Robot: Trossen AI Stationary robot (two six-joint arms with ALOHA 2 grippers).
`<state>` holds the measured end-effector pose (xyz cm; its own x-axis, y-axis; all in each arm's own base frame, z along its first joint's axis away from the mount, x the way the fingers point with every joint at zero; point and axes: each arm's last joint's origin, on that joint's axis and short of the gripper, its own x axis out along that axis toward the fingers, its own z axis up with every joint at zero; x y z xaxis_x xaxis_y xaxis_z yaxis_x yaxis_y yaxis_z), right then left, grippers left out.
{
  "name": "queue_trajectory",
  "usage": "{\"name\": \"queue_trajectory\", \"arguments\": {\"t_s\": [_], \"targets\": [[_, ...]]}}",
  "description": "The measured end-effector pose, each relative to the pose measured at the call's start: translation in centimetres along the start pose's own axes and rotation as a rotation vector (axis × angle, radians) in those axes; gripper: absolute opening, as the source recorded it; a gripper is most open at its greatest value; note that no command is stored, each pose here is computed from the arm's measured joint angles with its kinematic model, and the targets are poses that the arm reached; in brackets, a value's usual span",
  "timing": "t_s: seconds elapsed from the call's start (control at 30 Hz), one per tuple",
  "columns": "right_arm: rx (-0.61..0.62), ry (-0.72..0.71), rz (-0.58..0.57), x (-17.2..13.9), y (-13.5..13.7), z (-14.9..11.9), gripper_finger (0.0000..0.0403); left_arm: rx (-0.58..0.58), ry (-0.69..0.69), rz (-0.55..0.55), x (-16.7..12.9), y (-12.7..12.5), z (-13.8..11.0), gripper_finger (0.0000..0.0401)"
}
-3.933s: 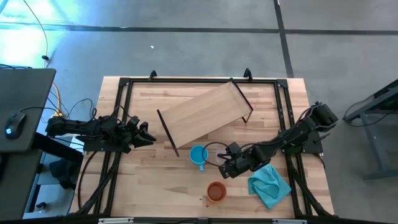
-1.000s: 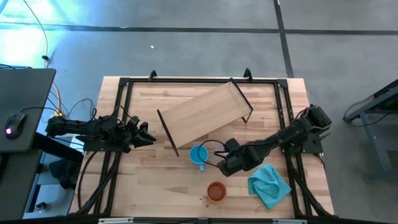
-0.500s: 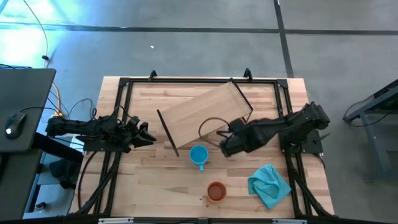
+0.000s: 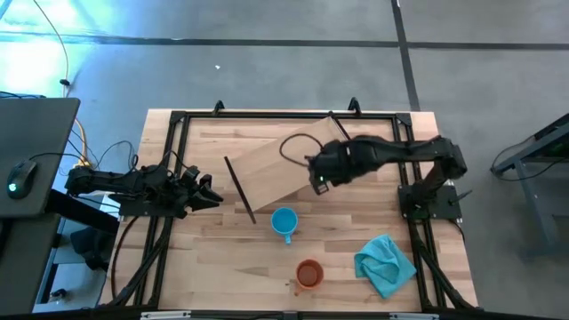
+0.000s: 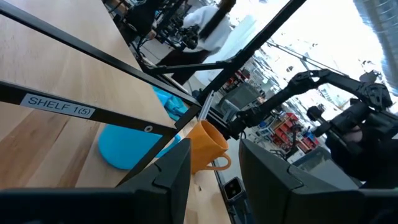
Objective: Stack small to large cups/mugs on shelf
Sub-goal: Put the transparent mug on the shelf
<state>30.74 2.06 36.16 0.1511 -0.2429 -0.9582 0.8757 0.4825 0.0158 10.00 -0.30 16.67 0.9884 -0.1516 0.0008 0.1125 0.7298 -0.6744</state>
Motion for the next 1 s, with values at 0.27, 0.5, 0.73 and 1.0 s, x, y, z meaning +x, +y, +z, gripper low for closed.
{"name": "queue_trajectory", "arguments": {"t_s": [0.27,0.5,0.73,1.0], "targets": [[-0.064,0.006,-0.03,0.9,-1.7,3.0,0.0003,0.0,-0.001,-0.001,0.0,0.0,0.0,0.0124],[-0.173,0.022,-0.039,1.3,-2.8,4.6,0.0003,-0.001,0.0,-0.001,0.0,0.0,0.0,0.0124],[-0.222,0.038,-0.05,1.9,-3.7,5.7,0.0003,-0.003,-0.002,0.002,0.0,0.0,0.0,0.0124],[-0.209,0.04,-0.04,2.1,-4.4,6.8,0.0003,-0.003,-0.018,0.019,0.0,0.1,0.1,0.0124]]}}
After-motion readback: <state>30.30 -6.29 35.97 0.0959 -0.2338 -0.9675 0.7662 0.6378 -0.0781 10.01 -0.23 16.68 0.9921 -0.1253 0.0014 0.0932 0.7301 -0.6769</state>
